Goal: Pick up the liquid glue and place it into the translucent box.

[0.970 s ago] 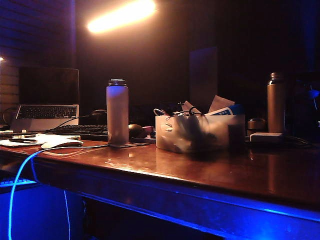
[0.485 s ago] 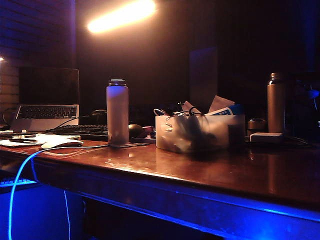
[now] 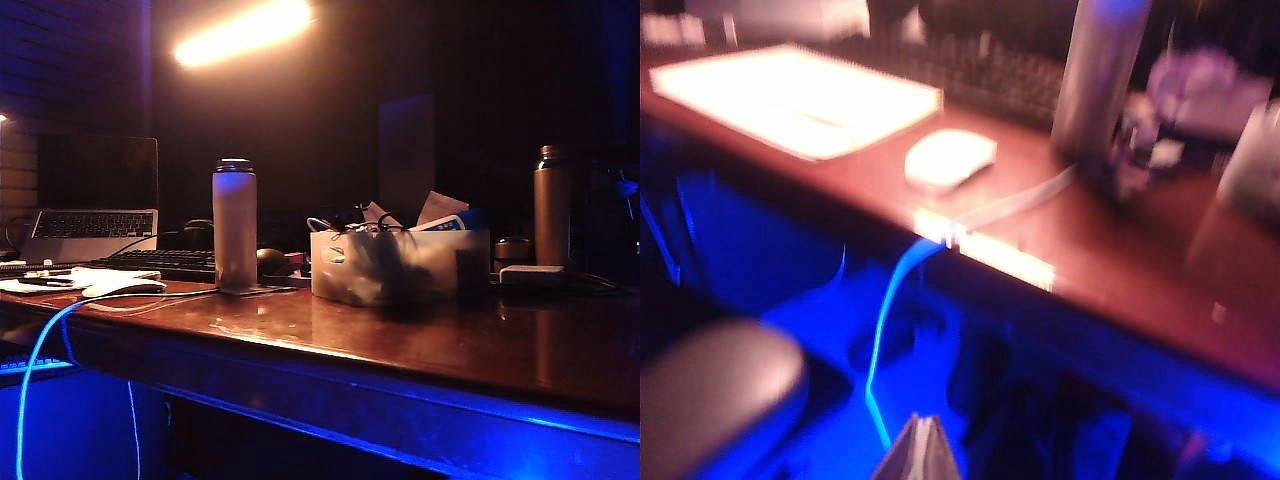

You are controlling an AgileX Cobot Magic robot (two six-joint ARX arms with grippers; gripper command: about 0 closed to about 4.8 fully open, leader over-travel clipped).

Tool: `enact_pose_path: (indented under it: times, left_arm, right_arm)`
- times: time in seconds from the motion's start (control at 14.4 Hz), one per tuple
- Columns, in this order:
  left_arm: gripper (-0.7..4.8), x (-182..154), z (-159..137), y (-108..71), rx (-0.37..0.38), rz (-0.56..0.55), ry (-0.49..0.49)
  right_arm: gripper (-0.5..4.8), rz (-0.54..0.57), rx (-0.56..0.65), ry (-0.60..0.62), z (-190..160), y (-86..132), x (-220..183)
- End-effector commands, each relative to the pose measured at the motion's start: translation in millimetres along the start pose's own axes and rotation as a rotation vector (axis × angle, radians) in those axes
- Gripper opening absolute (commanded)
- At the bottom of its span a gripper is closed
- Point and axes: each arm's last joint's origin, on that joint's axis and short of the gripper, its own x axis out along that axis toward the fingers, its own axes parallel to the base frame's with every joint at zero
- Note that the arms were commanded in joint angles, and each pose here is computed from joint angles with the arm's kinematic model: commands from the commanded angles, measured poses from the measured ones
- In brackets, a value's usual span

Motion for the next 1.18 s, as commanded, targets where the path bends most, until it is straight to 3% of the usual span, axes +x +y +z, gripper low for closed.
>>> enact_pose_path:
  times: [0.07, 1.18]
  left_arm:
    - [-0.05, 0.1, -4.7, -1.8, 0.006, -0.009, 0.044]
    - [-0.05, 0.1, -4.3, -3.9, 0.004, -0.041, 0.04]
  right_arm:
    - [0.0, 0.001, -0.002, 0.006, -1.7, -0.1, 0.2]
    - [0.0, 0.001, -0.002, 0.006, -1.7, -0.1, 0.2]
